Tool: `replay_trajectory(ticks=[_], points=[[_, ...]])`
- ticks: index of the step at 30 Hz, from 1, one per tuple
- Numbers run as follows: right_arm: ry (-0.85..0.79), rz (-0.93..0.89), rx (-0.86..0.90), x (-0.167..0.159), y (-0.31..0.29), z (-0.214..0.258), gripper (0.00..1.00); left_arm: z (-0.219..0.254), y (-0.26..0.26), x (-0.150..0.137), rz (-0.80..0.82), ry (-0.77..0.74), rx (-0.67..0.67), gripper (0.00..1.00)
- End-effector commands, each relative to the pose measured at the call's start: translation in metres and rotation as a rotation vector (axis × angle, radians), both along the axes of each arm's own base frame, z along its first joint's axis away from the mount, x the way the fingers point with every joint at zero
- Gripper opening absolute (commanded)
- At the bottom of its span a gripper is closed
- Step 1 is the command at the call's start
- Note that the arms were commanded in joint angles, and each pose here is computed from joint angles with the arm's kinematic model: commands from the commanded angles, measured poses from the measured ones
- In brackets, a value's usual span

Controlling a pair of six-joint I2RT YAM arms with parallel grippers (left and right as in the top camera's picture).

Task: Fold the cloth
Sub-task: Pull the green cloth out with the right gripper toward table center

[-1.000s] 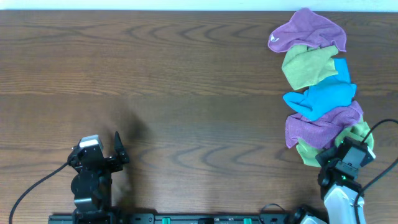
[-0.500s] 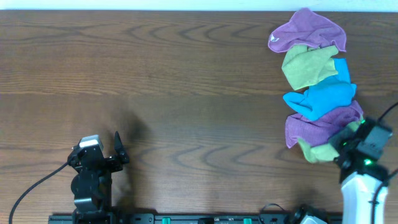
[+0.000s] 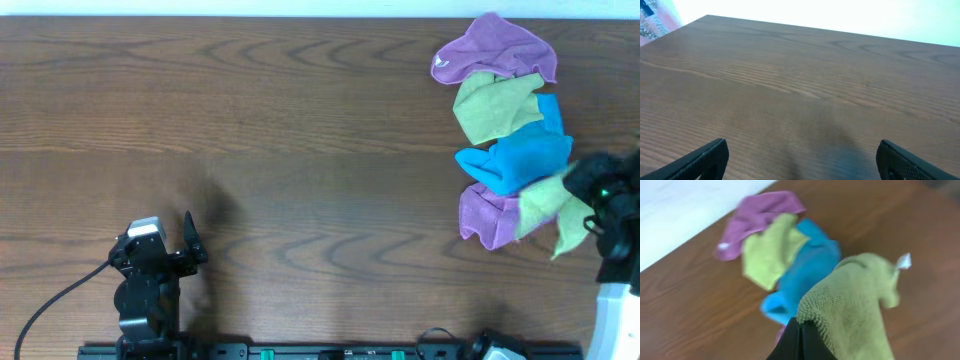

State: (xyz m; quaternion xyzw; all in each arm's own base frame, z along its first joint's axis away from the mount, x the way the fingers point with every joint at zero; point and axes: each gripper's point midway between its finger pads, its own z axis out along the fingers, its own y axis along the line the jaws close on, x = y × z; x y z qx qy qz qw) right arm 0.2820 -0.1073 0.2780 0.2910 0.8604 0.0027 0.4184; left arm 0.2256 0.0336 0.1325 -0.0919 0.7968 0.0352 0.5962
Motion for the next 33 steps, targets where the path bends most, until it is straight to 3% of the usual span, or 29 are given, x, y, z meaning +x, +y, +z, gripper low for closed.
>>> replay_trajectory(ticks=[1,9,18,25,30,33], points=[[-0.045,0.204,0.050,0.014,0.044,0.010,0.01,-0.011,0.002,-0.001,0.009,0.026,0.006,0.95],[-0.108,0.577,0.085,0.040,0.148,0.019,0.01,-0.011,0.002,-0.001,0.009,0.026,0.006,0.96],[0.020,0.767,0.107,0.097,0.223,-0.049,0.01,-0.011,0.002,-0.001,0.009,0.026,0.006,0.96],[-0.139,0.964,0.193,0.141,0.298,-0.044,0.01,-0.011,0.002,-0.001,0.009,0.026,0.006,0.95],[-0.243,1.133,0.267,0.137,0.361,-0.008,0.01,-0.011,0.002,-0.001,0.009,0.025,0.006,0.95],[-0.243,1.194,0.199,0.126,0.380,0.003,0.01,-0.011,0.002,-0.001,0.009,0.026,0.006,0.95]])
